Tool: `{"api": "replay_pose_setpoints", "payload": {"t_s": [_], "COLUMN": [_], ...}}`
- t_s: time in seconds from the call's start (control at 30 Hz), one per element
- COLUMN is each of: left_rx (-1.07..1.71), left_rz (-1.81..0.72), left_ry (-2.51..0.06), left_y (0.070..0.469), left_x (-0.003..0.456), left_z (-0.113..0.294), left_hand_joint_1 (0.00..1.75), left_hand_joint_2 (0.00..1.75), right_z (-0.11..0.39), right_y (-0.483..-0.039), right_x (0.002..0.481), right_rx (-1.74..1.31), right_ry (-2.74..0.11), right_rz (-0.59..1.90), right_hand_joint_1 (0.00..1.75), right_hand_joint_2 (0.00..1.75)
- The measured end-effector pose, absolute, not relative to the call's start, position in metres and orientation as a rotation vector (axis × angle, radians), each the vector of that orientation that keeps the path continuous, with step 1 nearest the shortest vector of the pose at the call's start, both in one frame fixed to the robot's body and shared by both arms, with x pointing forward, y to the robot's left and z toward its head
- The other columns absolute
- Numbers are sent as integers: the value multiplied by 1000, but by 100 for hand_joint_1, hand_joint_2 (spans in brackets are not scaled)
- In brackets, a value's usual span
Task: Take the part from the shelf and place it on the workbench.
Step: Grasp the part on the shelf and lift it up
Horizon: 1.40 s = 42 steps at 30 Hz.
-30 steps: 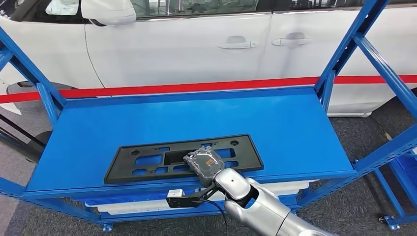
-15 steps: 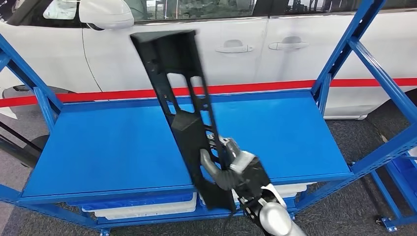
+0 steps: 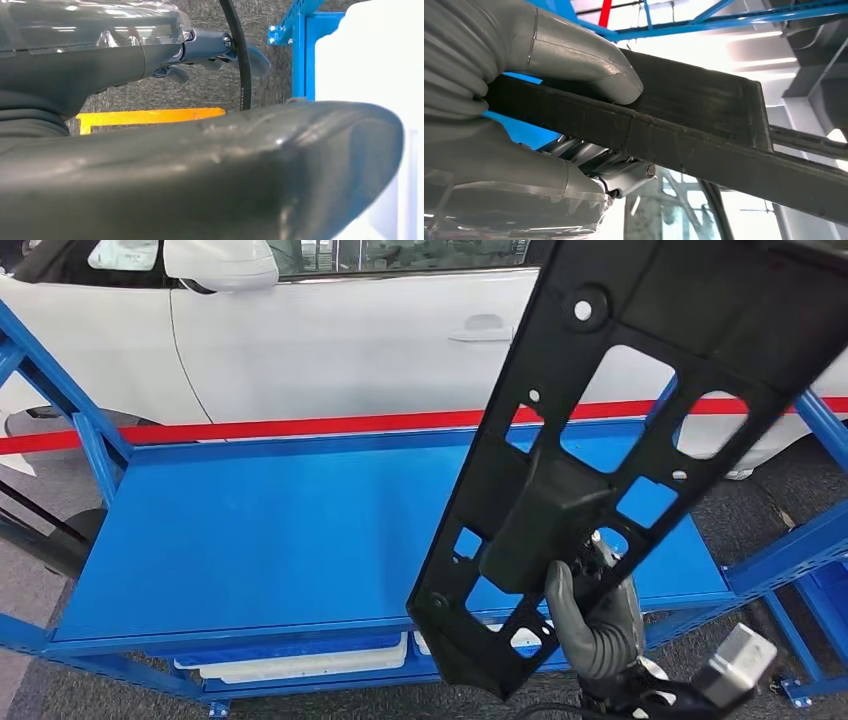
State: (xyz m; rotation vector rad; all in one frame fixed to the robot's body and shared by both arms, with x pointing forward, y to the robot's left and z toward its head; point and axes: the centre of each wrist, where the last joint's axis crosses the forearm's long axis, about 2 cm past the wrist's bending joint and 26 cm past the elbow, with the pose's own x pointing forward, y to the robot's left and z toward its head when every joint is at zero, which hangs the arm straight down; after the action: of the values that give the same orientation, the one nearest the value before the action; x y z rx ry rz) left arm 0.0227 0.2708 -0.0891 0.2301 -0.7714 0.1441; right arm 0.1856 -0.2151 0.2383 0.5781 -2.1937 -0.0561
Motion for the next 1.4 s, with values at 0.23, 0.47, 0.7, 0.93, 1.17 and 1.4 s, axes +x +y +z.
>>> {"api": "replay_pose_setpoints", "payload": {"t_s": [0.23, 0.47, 0.7, 0.93, 1.17, 1.4], "left_rx": [257, 328, 405, 339, 323, 317], "left_rz": [206, 286, 595, 474, 440, 440], "left_ry": [-725, -729, -596, -644, -675, -679], "left_y": [268, 254, 227, 208, 201, 199], "left_x": [17, 26, 10, 8, 8, 5], "left_z": [-89, -89, -82, -70, -64, -61], "left_hand_joint_1": [0, 0, 0, 0, 0, 0], "left_hand_joint_2": [0, 0, 0, 0, 0, 0], "right_z": [198, 181, 179, 174, 171, 168], "right_y": [-226, -231, -219, -218, -219, -218], "right_x": [145, 120, 141, 144, 143, 141], "right_rx": [569, 543, 661, 668, 642, 647], "right_ry": [-2227, -2158, -2100, -2093, -2088, -2072], "right_rz": [-103, -96, 16, 43, 48, 59], "right_hand_joint_1": [175, 175, 175, 175, 175, 175], "right_hand_joint_2": [175, 175, 175, 175, 175, 175]}}
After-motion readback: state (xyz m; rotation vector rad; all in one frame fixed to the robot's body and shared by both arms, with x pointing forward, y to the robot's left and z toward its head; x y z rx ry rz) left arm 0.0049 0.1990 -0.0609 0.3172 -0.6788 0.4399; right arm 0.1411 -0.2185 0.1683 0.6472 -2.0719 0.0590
